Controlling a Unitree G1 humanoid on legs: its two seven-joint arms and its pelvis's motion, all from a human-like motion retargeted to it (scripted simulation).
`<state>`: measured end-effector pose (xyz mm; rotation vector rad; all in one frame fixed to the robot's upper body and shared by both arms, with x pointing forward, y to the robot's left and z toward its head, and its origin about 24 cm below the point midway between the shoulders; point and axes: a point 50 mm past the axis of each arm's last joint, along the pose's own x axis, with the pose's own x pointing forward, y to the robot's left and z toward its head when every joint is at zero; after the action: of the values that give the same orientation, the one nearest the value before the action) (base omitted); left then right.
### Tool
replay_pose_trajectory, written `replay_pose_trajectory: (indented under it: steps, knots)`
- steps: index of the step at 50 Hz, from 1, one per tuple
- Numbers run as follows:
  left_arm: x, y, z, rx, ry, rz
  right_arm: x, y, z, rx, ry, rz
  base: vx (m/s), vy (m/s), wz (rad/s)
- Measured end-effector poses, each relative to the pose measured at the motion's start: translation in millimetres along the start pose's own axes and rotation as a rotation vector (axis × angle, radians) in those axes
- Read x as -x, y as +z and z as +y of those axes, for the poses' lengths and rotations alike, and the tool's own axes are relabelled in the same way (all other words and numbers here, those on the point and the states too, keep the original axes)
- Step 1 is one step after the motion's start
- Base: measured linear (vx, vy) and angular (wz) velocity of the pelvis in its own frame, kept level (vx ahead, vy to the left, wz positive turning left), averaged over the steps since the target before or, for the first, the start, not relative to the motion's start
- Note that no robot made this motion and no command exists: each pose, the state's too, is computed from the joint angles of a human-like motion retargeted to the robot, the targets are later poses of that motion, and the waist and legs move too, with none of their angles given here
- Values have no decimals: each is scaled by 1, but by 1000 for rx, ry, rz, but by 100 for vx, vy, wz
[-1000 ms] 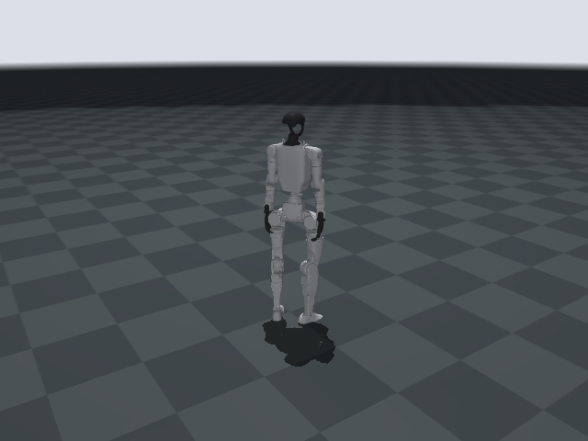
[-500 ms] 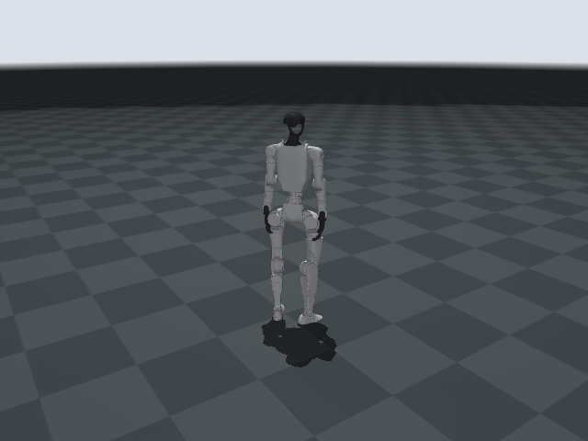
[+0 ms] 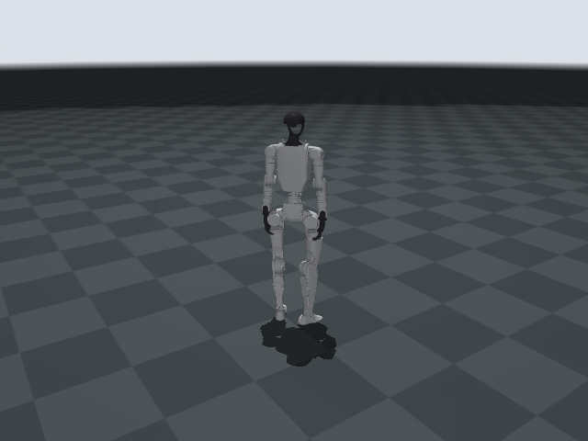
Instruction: In place motions
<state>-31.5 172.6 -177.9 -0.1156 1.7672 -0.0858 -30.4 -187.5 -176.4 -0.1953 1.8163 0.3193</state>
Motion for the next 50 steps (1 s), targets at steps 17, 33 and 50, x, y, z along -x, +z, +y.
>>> replay_pose_trajectory:
  steps: [17, 33, 50]
  knots:
    - [0, -2, -1, 19, -3, 2, 0, 2, -1, 23, -4, -3, 0, 0, 7]
    - [0, -2, 0, 21, -3, 2, 0, 1, -1, 19, -3, -1, 0, 0, 0]
    - [0, -1, 0, 20, -2, -2, 0, -1, -1, 22, -2, 4, 0, 0, 0]
